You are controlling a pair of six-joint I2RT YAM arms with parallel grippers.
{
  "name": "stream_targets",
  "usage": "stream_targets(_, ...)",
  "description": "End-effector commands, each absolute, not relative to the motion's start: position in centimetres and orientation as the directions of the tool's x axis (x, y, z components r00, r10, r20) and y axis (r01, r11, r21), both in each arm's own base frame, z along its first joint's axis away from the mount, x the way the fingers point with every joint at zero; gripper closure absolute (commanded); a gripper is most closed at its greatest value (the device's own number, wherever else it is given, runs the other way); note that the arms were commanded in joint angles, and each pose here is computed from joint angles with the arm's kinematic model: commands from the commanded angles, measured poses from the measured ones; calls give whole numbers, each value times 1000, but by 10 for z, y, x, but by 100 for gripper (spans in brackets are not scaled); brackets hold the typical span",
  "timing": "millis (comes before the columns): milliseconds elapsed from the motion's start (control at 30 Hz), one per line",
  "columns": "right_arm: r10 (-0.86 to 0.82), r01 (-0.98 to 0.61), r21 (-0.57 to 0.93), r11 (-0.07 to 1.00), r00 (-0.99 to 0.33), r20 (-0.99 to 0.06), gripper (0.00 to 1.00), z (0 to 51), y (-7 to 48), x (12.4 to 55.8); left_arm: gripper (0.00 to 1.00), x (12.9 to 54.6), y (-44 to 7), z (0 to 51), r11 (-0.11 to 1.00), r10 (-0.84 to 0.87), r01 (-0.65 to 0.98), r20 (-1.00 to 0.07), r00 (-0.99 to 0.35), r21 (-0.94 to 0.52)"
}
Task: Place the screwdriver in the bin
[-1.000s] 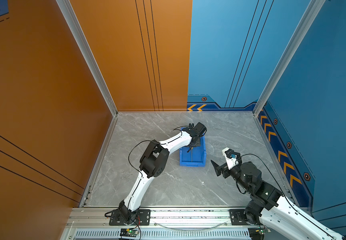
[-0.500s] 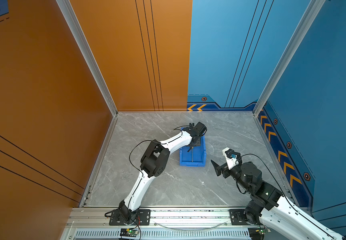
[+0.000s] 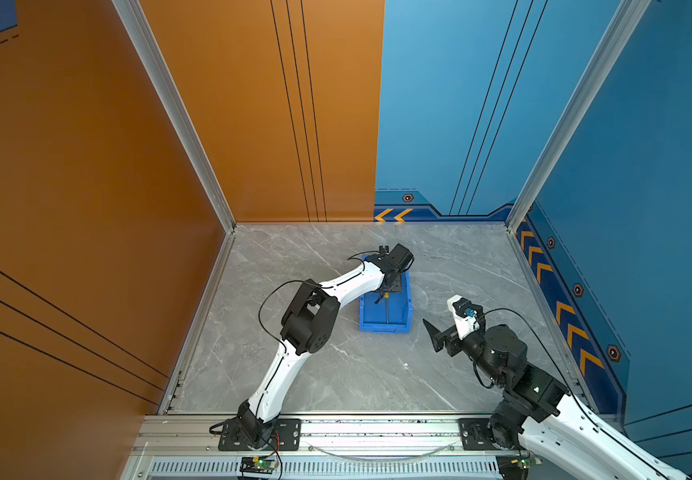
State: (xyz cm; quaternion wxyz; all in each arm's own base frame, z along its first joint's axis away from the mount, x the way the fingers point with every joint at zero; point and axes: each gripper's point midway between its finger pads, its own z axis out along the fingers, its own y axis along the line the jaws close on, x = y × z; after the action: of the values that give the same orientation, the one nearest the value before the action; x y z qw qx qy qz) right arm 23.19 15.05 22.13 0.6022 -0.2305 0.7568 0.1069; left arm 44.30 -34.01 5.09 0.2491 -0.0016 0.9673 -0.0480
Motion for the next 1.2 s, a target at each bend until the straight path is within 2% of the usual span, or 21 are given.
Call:
stream_targets(0, -198, -467, -115, 877, -132, -971, 0, 236, 148, 232, 61, 443, -333, 69, 995, -25, 26, -487, -873, -96)
stream_targets(133, -185, -473, -108, 874, -119, -976, 0, 240, 149, 230, 59, 442, -331, 92, 994, -32, 29, -517, -855, -110)
stream_targets(233, -174, -479, -102, 872, -110, -979, 0, 243, 150, 229, 54, 438, -332, 108, 993, -32, 37, -540, -841, -116)
stream_targets(433, -156, -456, -95, 885, -98, -983, 0, 247, 144, 228, 17, 420, -328, 146, 989, -17, 71, -582, -813, -128)
stream_targets(500, -159, -436, -99, 894, -101, -982, 0, 247, 141, 230, 9, 409, -323, 160, 988, -2, 91, -596, -803, -125)
stream_targets(633, -163, -416, -102, 903, -114, -980, 0, 246, 137, 231, 0, 382, -308, 188, 983, 44, 145, -626, -778, -111)
stream_targets(767, -170, -408, -101, 907, -138, -976, 0, 243, 134, 230, 2, 352, -284, 210, 976, 106, 207, -677, -729, -70)
stream_targets(967, -174, -362, -101, 927, -175, -969, 0, 234, 124, 232, 2, 313, -224, 220, 971, 88, 224, -752, -654, -80)
stream_targets(1167, -123, -192, -80, 978, -225, -967, 0, 226, 92, 236, 2, 285, -133, 206, 995, 26, 91, -819, -574, -33)
